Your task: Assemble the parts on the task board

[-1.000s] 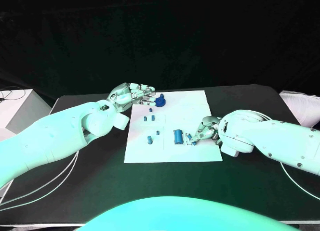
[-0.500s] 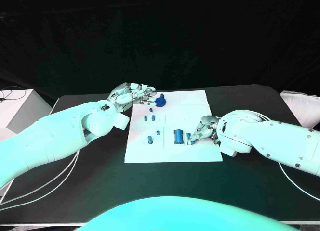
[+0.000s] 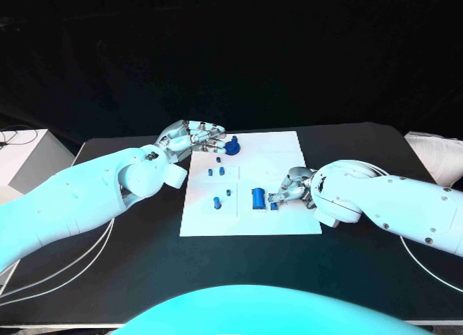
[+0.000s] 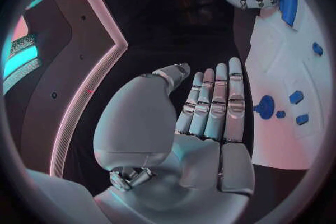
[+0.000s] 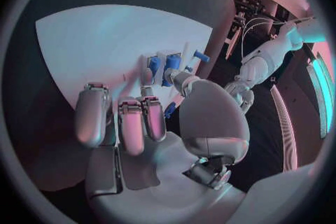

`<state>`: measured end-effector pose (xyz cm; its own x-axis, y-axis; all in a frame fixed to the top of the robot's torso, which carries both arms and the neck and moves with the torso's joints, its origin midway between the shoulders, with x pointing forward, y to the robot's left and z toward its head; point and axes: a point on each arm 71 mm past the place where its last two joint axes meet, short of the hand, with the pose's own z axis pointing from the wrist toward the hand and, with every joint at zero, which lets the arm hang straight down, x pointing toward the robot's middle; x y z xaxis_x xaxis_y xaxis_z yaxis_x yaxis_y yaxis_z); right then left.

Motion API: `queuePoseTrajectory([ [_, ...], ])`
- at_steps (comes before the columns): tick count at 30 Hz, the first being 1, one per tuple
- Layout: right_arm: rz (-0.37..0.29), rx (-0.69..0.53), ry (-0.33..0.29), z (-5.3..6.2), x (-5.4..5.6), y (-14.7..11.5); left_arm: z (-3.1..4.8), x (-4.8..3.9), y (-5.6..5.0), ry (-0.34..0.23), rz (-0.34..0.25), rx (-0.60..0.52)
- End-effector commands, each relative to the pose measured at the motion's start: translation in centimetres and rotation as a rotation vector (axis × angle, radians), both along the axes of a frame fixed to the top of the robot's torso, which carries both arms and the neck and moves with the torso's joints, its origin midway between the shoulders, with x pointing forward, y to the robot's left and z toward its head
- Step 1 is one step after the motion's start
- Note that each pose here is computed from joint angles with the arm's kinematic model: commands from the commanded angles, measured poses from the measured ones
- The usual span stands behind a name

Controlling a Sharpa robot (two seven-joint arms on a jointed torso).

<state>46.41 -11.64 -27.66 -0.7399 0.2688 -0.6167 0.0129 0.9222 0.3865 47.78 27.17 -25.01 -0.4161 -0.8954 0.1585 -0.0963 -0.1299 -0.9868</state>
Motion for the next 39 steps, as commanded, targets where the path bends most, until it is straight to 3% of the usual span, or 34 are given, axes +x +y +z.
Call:
queuePoseTrajectory([
  [1, -0.004, 0.007, -0.013, 0.1, 0.0, 0.0, 0.03, -0.07, -0.3, -0.006, -0.021, -0.008],
  [10, -0.013, 0.003, -0.010, 0.0, 0.0, -0.8, -0.02, -0.06, -0.2, -0.004, -0.022, -0.006],
  [21, -0.001, -0.005, 0.002, -0.1, -1.0, -1.8, -0.02, -0.07, -0.2, -0.006, -0.020, -0.004],
  [39, -0.023, -0.013, -0.009, -0.7, -0.6, -1.8, -0.06, -0.07, -0.2, -0.006, -0.021, -0.004],
])
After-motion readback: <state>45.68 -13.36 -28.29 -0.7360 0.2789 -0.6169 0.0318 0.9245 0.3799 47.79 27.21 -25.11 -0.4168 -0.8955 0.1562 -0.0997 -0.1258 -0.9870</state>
